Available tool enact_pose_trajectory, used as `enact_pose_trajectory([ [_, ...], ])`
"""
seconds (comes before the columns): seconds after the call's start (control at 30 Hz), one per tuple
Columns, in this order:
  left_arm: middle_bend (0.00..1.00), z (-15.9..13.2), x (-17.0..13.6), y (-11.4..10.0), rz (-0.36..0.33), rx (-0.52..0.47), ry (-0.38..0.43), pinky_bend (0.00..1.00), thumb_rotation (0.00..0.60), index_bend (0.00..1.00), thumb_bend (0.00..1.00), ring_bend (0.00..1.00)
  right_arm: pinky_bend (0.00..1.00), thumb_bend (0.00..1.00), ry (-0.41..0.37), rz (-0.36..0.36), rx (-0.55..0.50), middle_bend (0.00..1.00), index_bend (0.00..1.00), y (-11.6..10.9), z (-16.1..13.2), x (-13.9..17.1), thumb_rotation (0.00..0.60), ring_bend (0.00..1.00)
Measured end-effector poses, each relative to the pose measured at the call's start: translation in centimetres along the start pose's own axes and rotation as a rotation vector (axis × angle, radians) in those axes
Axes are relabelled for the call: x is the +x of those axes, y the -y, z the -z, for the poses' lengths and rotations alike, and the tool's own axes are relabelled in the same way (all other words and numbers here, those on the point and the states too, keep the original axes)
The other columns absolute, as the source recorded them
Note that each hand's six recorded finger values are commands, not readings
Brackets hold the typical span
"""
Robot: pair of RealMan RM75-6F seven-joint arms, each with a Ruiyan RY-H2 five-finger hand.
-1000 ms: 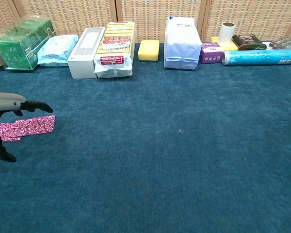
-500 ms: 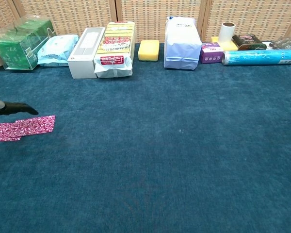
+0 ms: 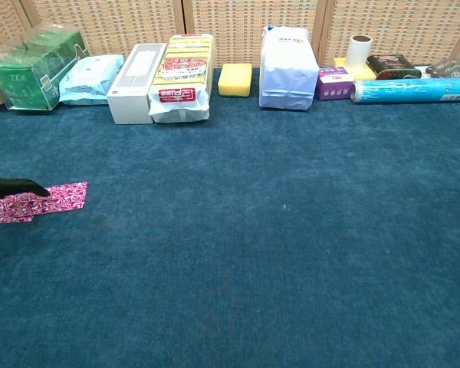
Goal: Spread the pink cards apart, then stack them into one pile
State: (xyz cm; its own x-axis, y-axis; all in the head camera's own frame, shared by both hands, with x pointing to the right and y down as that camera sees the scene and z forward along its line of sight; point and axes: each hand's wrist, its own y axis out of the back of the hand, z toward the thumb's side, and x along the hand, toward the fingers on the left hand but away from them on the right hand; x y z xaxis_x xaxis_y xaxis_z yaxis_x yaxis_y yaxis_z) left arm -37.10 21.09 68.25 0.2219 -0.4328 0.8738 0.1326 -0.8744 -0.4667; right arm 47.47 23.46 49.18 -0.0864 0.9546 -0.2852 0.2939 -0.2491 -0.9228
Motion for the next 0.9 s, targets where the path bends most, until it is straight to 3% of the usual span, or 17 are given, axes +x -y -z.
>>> enact_pose_trajectory([
  [0.37,0.00,-1.5,1.0,0.3,0.039,0.020,0.010,0.10,0.600,0.00,0.03,0.00,0.00,0.00,0.004,0.003,-0.004,0.07,0.12,-0.1,0.1,0.0,0.600,0.01],
  [0.9,0.00,-5.8,1.7,-1.0,0.045,0.055,0.042,0.10,0.600,0.00,0.03,0.00,0.00,0.00,0.009,0.001,-0.007,0.07,0.12,-0.3,0.2,0.0,0.600,0.01],
])
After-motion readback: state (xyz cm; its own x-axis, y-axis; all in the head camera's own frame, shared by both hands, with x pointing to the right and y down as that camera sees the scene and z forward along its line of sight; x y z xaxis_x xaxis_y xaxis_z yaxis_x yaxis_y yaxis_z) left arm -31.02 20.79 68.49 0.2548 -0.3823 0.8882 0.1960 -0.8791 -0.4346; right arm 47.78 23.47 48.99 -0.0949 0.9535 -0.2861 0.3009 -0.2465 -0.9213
